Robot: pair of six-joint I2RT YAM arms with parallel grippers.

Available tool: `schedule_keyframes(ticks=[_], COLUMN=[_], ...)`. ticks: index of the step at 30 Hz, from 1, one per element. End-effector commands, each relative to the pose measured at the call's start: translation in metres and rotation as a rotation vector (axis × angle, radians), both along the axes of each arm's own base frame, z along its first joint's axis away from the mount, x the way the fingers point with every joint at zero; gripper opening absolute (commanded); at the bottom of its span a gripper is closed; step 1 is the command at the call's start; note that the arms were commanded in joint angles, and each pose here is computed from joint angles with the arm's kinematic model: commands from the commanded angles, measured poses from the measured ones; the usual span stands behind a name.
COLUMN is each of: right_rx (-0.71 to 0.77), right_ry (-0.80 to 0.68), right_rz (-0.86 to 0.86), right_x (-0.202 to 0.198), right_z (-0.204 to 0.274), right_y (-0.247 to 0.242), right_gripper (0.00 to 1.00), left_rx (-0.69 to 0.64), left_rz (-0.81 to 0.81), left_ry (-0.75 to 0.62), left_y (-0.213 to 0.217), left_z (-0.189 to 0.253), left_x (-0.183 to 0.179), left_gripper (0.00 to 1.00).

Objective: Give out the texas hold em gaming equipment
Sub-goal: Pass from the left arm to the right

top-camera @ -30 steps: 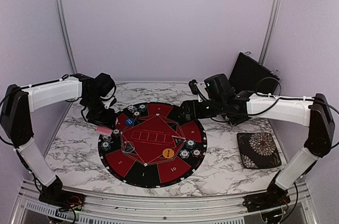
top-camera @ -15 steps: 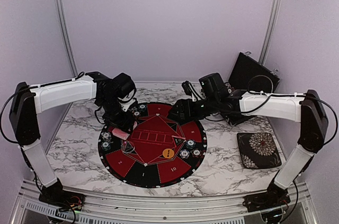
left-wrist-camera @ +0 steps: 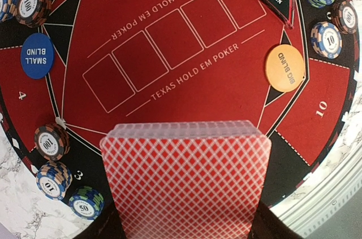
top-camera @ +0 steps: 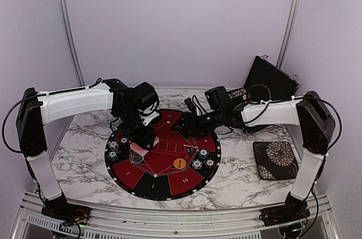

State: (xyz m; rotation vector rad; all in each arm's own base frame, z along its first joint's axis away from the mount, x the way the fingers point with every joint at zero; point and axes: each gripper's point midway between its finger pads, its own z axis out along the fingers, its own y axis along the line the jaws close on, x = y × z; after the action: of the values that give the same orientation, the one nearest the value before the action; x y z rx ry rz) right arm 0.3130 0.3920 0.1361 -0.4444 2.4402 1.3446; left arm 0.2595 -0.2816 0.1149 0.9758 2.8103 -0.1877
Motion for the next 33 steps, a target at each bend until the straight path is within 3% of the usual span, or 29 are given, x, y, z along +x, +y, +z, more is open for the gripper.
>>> schedule_keyframes(ticks=[1, 33], right_rx=[0.172, 0.272], right_ry=[0.06, 0.21], right_rz=[0.072, 0.199], right_x=[-0.003, -0.04], right_z=[0.022, 0.001], right_y=[0.021, 0.065], right_gripper=[0.82, 0.78], left_rx=[0.004, -0.024], left_rz=[-0.051, -0.136], left_ry=[0.012, -0.014], left_y=[-0.006, -0.029], left_z=[0.006, 0.022], left_x=[-0.006, -0.018], left_gripper=[0.52, 0.52])
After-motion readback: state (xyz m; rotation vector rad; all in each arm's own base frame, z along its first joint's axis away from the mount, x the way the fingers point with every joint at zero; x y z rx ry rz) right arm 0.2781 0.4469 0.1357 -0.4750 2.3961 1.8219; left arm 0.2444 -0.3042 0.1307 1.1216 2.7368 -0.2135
